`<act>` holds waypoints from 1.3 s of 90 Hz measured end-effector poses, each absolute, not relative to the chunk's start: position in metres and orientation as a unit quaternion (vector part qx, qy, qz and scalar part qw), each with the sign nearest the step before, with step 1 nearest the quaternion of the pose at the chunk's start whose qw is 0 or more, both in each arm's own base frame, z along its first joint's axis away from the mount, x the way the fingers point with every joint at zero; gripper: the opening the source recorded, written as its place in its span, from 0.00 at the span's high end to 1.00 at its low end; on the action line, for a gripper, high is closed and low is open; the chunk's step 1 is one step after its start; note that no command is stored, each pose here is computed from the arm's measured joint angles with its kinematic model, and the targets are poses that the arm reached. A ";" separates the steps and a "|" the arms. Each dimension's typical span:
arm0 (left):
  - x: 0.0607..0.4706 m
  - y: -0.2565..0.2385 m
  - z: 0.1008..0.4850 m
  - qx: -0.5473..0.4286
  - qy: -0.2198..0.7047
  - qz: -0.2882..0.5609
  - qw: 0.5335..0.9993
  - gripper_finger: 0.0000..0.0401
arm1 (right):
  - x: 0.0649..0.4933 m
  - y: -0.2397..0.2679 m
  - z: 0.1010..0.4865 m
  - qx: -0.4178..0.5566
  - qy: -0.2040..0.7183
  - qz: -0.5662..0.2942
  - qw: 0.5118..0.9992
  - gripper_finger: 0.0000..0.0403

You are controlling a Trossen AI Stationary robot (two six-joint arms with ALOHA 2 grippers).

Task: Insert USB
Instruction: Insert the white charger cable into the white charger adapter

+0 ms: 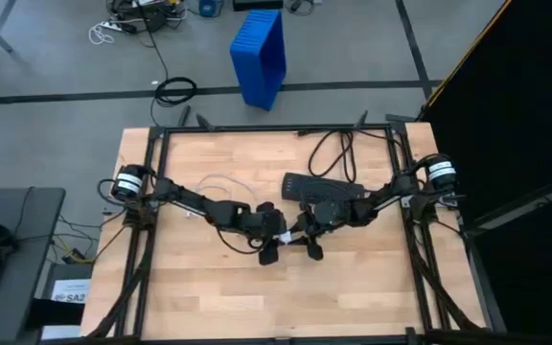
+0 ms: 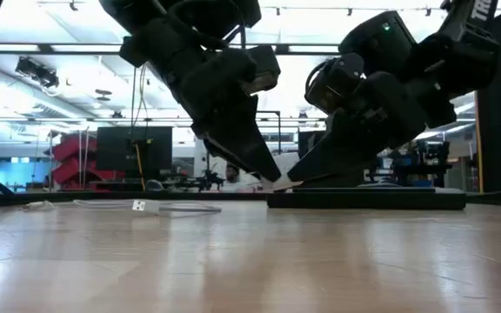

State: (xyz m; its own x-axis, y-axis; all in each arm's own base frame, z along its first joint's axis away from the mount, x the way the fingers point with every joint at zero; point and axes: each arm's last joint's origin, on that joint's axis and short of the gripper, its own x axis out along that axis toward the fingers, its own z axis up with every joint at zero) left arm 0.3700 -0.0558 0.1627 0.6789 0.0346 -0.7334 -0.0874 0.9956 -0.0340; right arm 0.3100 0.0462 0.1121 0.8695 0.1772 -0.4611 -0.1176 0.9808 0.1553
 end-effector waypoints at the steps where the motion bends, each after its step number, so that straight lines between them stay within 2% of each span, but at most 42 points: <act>1: 0.370 -0.056 0.163 -0.030 0.400 0.037 0.915 0.69 | 0.310 0.046 0.112 0.058 0.243 0.071 0.966 0.66; 17: 0.369 -0.054 0.162 -0.001 0.394 0.072 0.916 0.69 | 0.310 0.046 0.113 0.024 0.231 0.012 0.973 0.63; 31: 0.367 -0.059 0.158 0.004 0.371 0.065 0.926 0.69 | 0.310 0.052 0.114 0.002 0.224 0.016 0.974 0.59; 61: 0.335 -0.057 0.145 -0.034 0.237 0.061 0.969 0.69 | 0.313 0.061 0.125 -0.032 0.170 -0.005 0.985 0.54; 72: 0.320 -0.056 0.141 -0.054 0.152 0.049 0.986 0.69 | 0.315 0.062 0.134 -0.038 0.117 -0.005 0.992 0.52; 94: 0.294 -0.055 0.153 -0.081 -0.021 -0.003 0.996 0.69 | 0.309 0.066 0.167 -0.022 -0.078 0.050 0.995 0.47; 104: 0.291 -0.059 0.163 -0.070 -0.073 -0.019 0.995 0.69 | 0.307 0.067 0.173 -0.006 -0.111 0.064 0.992 0.46; 117: 0.295 -0.062 0.168 -0.058 -0.082 -0.023 0.995 0.69 | 0.307 0.068 0.175 -0.002 -0.119 0.069 0.991 0.46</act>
